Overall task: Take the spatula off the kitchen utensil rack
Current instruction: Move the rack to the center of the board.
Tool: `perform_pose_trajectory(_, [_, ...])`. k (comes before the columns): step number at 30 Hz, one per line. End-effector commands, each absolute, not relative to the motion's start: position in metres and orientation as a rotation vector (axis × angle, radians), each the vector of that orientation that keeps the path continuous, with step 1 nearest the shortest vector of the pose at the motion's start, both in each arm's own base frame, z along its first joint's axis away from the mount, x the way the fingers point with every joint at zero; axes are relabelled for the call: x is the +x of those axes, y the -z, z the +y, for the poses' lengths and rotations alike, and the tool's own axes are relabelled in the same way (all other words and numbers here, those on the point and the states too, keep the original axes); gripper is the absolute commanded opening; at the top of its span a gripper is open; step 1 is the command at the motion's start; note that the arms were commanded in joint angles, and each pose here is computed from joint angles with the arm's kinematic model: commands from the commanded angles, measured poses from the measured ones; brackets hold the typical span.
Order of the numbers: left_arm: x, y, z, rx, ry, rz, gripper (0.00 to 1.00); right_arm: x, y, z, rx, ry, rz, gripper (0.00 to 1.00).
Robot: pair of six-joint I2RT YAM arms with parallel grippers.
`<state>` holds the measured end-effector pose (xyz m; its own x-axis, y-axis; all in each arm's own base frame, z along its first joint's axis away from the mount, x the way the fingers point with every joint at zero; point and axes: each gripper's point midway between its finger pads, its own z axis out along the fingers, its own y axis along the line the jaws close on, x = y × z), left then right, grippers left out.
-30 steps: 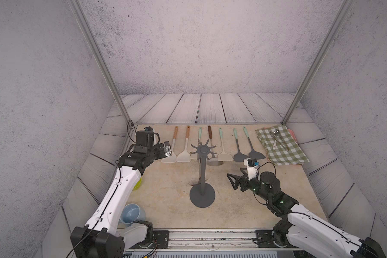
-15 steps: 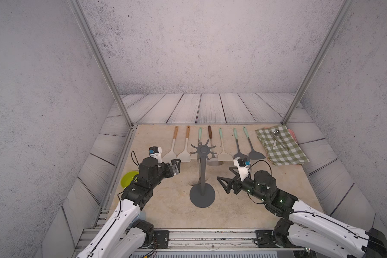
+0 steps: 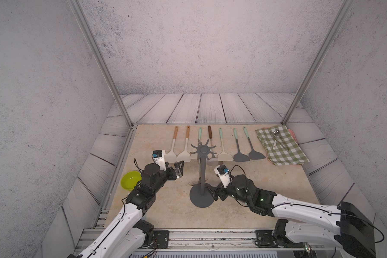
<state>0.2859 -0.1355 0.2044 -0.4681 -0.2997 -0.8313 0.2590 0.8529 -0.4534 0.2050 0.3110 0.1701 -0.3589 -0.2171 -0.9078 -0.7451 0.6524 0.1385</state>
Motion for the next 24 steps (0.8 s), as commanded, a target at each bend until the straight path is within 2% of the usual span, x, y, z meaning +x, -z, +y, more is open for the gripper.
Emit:
perform_pose_trajectory(1, [0.287, -0.209, -0.139, -0.003, 0.655, 1.926, 0.99, 0.215, -0.180, 0.320, -0.716, -0.640, 1.838, 0.93])
perform_pose_trajectory(8, [0.291, -0.204, -0.141, 0.006, 0.649, 1.943, 0.99, 0.221, -0.151, 0.333, -0.731, -0.536, 1.891, 0.94])
perform_pose_trajectory(15, [0.291, -0.203, -0.143, 0.020, 0.657, 1.937, 0.99, 0.236, -0.127, 0.330, -0.739, -0.369, 1.955, 0.81])
perform_pose_trajectory(24, [0.291, -0.202, -0.149, 0.038, 0.687, 1.934, 0.99, 0.243, -0.123, 0.300, -0.701, -0.204, 1.970, 0.79])
